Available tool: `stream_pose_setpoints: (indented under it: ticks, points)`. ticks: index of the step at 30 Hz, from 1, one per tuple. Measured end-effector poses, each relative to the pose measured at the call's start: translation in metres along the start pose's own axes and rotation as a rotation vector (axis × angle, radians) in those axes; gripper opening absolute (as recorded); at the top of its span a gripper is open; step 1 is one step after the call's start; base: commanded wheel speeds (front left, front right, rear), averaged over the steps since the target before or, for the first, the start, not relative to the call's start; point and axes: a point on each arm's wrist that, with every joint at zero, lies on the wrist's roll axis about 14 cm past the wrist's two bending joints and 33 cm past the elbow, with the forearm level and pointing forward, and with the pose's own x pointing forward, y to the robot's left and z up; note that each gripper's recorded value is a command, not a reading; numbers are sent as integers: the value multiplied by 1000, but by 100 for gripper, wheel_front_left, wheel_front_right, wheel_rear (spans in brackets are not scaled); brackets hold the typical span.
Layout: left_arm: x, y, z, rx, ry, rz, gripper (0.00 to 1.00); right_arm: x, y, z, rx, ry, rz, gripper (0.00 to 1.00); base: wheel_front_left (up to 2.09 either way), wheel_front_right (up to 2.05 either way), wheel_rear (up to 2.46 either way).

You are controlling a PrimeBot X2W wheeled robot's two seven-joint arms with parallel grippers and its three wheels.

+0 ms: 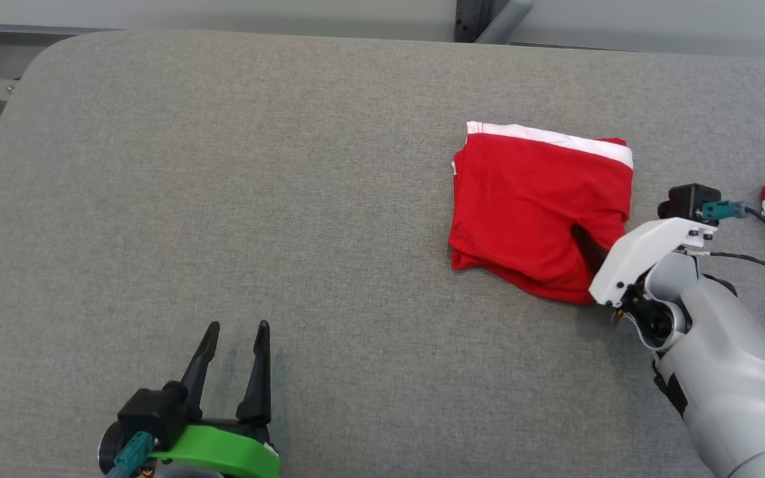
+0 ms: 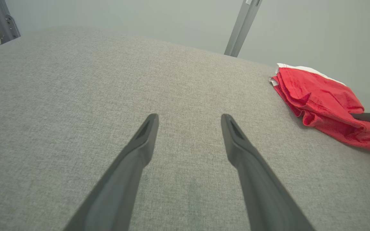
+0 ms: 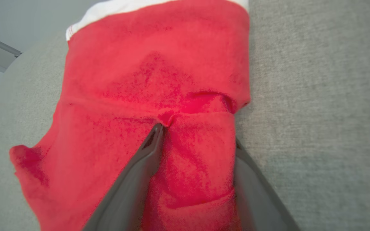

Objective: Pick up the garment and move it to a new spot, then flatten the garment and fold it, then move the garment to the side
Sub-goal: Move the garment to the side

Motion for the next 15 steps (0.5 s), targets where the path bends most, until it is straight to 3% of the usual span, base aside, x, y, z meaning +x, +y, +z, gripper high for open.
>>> stream_pose_setpoints:
  ticks: [4,6,11,15]
  points:
    - [4,-1,2,1,-7,0,100,0,12,-5,18,36,34,0,0,0,0]
    - [7,-5,2,-1,-6,-15,100,-5,5,0,-30,49,31,0,0,0,0]
    - [16,-17,-1,-5,2,-55,100,-38,-63,40,-228,90,-99,0,0,0,0]
    - [22,-23,-4,-18,7,-72,100,-62,-86,61,-319,154,-147,0,0,0,0]
